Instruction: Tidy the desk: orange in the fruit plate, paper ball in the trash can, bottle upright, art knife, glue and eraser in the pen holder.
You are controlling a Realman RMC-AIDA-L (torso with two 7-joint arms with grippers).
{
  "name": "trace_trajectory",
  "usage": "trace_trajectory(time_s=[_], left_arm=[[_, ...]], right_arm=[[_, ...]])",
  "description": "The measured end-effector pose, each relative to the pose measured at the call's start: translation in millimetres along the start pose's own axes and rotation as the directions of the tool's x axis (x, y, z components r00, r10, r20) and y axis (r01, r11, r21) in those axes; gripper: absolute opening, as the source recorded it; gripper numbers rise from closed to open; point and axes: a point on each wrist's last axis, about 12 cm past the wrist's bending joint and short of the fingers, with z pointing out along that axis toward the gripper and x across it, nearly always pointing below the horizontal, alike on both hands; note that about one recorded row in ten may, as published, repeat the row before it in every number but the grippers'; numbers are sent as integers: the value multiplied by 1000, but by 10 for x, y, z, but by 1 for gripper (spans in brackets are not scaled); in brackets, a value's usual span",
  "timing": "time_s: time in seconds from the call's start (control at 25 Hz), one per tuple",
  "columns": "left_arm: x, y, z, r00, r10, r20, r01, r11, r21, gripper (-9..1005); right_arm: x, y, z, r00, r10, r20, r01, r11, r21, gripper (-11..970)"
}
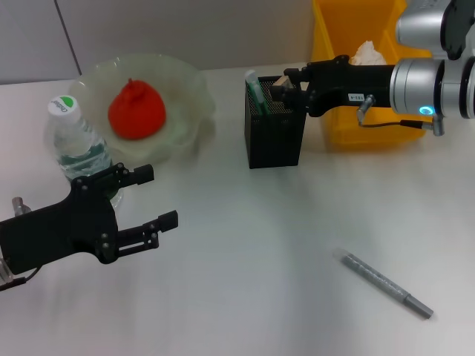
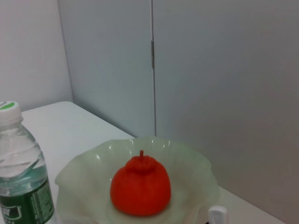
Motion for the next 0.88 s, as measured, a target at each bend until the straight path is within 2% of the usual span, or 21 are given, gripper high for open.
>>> trace_trajectory(time_s=[0.72,0.88], left_arm=[[0,-13,-32,1000,1,5,-1,1000,-1,802],[-3,-12,-36,1000,1,7,-1,1000,-2,802]], right_arm=[[-21,-2,18,1000,-6,0,6,1000,6,492],[-27,-5,13,1000,-8,2,8,1000,8,667]])
